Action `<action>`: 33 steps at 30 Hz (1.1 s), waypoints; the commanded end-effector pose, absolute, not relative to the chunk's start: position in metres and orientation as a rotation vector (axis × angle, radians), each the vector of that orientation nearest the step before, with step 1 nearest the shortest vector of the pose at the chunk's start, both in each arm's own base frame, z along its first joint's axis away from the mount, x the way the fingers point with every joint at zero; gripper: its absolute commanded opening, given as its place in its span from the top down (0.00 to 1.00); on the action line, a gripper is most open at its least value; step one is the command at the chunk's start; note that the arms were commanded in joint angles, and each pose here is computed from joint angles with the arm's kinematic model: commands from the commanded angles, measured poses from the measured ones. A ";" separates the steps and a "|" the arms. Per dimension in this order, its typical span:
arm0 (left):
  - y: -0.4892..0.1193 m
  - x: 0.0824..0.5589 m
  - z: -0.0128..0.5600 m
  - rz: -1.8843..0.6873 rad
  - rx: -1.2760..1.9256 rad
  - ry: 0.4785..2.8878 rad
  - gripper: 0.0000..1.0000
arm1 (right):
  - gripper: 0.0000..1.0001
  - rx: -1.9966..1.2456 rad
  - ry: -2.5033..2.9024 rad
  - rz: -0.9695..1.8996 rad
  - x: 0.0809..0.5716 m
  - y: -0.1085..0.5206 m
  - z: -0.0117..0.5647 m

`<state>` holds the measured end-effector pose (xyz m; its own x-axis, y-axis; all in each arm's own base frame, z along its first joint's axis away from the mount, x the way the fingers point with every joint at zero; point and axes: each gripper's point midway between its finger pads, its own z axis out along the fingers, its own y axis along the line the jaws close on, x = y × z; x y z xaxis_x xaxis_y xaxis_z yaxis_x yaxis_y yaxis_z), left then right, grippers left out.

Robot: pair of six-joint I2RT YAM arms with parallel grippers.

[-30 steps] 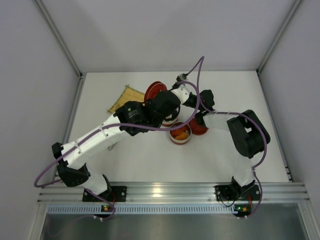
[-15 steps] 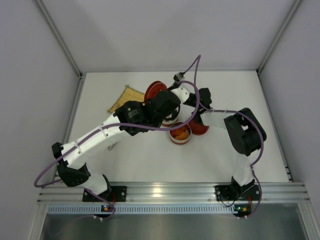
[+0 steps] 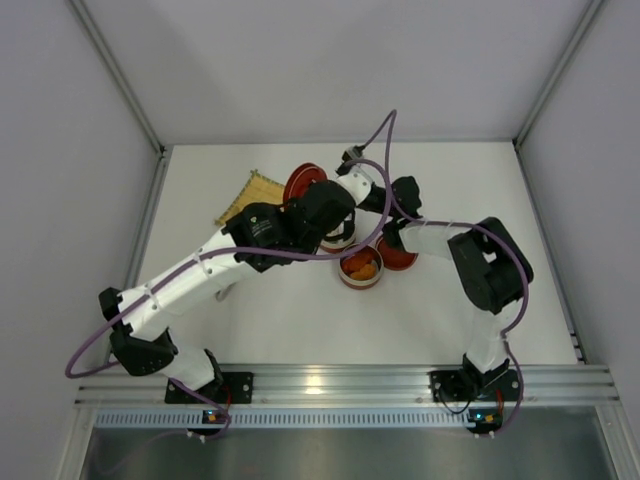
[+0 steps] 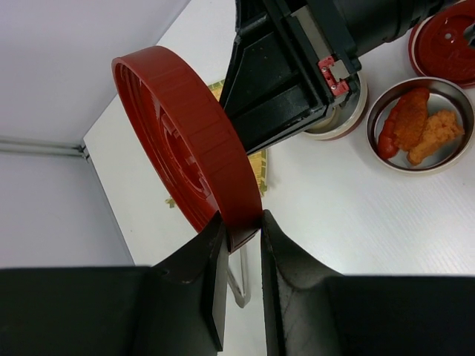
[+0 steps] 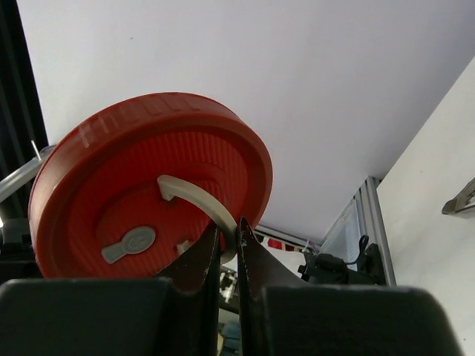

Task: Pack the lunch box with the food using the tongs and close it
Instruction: Pick up the box lid from the center of the board.

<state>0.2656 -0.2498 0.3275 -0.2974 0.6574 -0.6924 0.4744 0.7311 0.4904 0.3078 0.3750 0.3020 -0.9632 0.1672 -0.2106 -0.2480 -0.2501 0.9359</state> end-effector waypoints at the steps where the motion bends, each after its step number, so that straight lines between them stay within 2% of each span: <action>1: -0.234 0.273 0.337 0.199 0.738 1.981 1.00 | 1.00 -0.598 1.216 2.216 0.245 0.342 0.383; 3: -0.219 0.280 0.330 0.220 0.721 2.027 0.99 | 1.00 -0.562 1.309 2.166 0.257 0.337 0.379; 5: -0.209 0.283 0.326 0.232 0.709 2.055 0.84 | 1.00 -0.560 1.384 2.111 0.267 0.331 0.372; 8: -0.201 0.281 0.317 0.220 0.721 2.088 0.54 | 1.00 -0.489 1.492 2.059 0.285 0.322 0.367; 9: -0.198 0.278 0.312 0.221 0.734 2.101 0.32 | 1.00 -0.482 1.508 2.036 0.288 0.320 0.368; 12: -0.196 0.272 0.308 0.191 0.751 2.113 0.03 | 1.00 -0.471 1.607 1.900 0.301 0.318 0.365; 13: -0.194 0.274 0.309 0.183 0.739 2.118 0.02 | 1.00 -0.470 1.716 1.807 0.309 0.319 0.342; 18: -0.183 0.281 0.337 0.021 0.651 2.112 0.02 | 1.00 -0.614 1.843 1.401 0.329 0.307 0.323; 25: -0.149 0.291 0.364 -0.115 0.516 2.108 0.02 | 1.00 -0.780 2.008 1.071 0.331 0.277 0.294; 29: -0.134 0.289 0.360 -0.160 0.455 2.139 0.02 | 1.00 -0.869 2.091 0.908 0.331 0.258 0.277; 33: -0.100 0.300 0.332 -0.180 0.311 2.280 0.02 | 1.00 -1.104 2.179 0.650 0.321 0.232 0.267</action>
<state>0.3022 -0.1107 0.3541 -0.5411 0.2367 -0.8069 0.2977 0.9513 0.0794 0.3396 0.2654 0.2811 -0.5470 -0.2813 -0.7885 -0.7706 0.5372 0.3429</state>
